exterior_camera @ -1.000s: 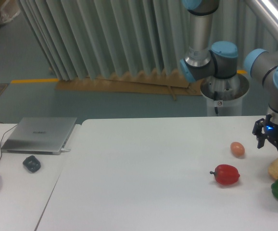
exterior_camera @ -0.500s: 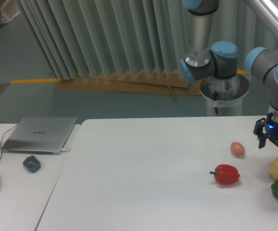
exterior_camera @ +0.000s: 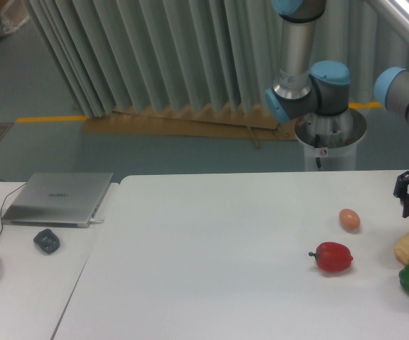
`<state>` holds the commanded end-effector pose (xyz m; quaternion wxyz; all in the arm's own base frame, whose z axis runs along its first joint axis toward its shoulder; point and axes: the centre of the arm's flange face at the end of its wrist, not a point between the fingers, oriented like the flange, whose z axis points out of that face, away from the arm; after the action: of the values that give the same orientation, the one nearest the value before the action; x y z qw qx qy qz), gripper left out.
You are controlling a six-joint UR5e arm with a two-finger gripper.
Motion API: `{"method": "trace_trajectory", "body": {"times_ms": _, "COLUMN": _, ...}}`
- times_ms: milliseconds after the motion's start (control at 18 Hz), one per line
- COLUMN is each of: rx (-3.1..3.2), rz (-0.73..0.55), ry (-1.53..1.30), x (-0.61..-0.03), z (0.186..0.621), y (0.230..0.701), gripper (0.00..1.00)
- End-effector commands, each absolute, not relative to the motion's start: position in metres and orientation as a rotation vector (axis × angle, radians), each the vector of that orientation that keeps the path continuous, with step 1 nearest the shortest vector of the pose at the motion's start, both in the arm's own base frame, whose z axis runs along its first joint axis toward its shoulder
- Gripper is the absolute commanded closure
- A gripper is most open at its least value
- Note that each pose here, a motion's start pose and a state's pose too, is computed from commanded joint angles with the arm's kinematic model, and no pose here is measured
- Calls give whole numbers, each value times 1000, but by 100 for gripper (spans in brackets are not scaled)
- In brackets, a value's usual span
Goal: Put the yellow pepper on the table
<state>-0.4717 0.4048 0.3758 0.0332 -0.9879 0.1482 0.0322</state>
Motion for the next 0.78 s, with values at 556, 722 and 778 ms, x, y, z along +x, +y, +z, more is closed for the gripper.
{"method": "trace_trajectory", "body": {"times_ms": 556, "rx": -2976, "rz": 34, "ry": 1069, "x": -522, "z": 369, "y": 328, "gripper": 0}}
{"method": "trace_trajectory", "body": {"times_ms": 722, "rx": -2987, "rz": -8, "ry": 1346, "x": -534, "z": 361, "y": 309, "gripper": 0}}
{"method": "trace_trajectory", "body": {"times_ms": 778, "rx": -2978, "rz": -28, "ry": 1440, "x": -541, "z": 360, "y": 297, "gripper": 0}}
